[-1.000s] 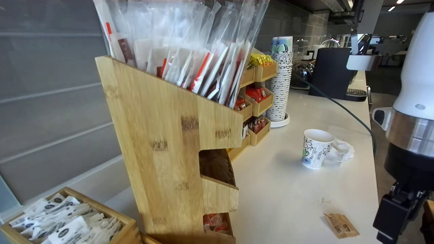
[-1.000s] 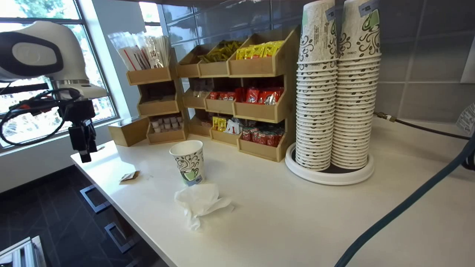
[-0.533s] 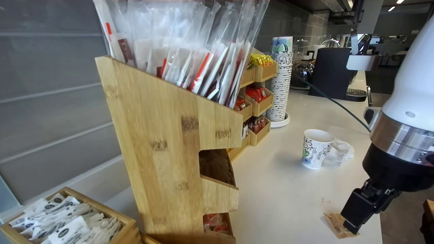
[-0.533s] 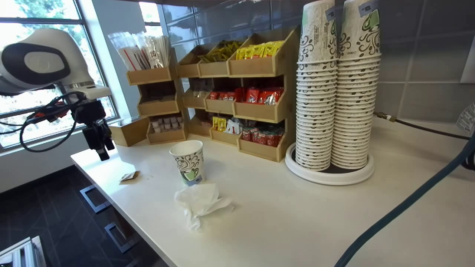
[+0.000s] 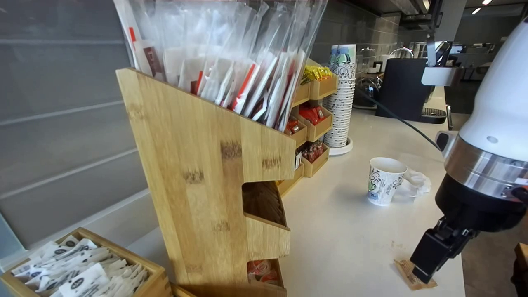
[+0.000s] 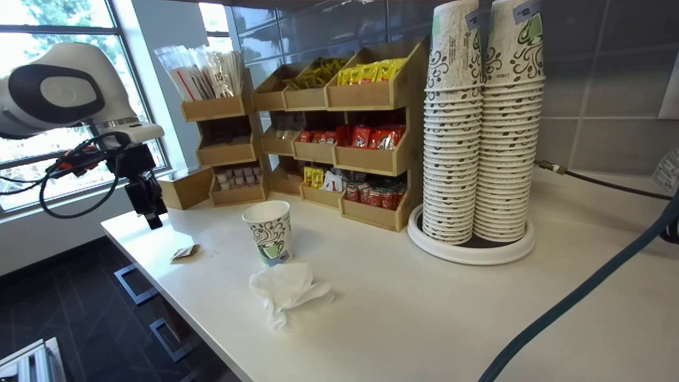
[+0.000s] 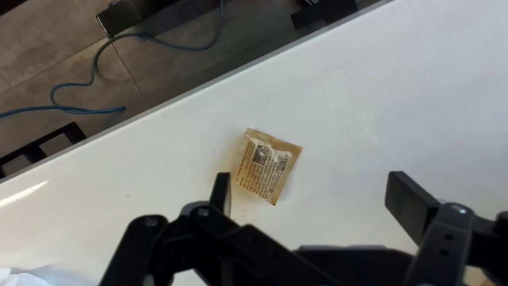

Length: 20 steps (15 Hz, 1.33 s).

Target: Lift the brown sachet and pour some of its content into the cup

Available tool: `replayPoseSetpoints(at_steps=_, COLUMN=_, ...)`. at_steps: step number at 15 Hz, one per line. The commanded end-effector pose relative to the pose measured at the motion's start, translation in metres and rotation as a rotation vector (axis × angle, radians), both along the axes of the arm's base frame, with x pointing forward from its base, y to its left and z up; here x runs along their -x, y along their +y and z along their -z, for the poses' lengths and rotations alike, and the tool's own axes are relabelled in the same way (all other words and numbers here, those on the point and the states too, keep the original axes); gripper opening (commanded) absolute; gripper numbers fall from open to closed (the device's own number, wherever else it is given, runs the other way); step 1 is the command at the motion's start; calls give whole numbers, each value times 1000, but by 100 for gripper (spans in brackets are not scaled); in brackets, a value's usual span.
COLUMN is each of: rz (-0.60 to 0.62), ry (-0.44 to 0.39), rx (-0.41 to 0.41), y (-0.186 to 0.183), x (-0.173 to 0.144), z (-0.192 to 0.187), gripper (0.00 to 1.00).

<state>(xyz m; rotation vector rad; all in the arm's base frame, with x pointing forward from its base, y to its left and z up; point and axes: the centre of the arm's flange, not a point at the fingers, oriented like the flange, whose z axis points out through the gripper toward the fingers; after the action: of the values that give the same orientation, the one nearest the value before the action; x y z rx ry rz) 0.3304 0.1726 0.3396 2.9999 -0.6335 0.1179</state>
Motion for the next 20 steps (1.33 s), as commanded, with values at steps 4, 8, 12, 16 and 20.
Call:
replayPoseSetpoints(at_steps=4, rz=39, ry=-12, rx=-30, y=-13, x=-5, z=29, gripper=100)
replayPoseSetpoints(at_steps=8, rz=68, ry=-9, rx=-52, y=-17, x=-8, z=45, gripper=99)
replayPoseSetpoints(at_steps=12, rz=17, ry=23, rx=-21, y=-24, x=-9, z=46, gripper=99)
replayPoseSetpoints(at_steps=16, rz=-210, ry=35, rx=-22, y=-23, x=-9, z=41, gripper=100)
replayPoseSetpoints(at_steps=20, rz=-426, ry=37, rx=-46, y=-23, x=-9, z=40, gripper=100)
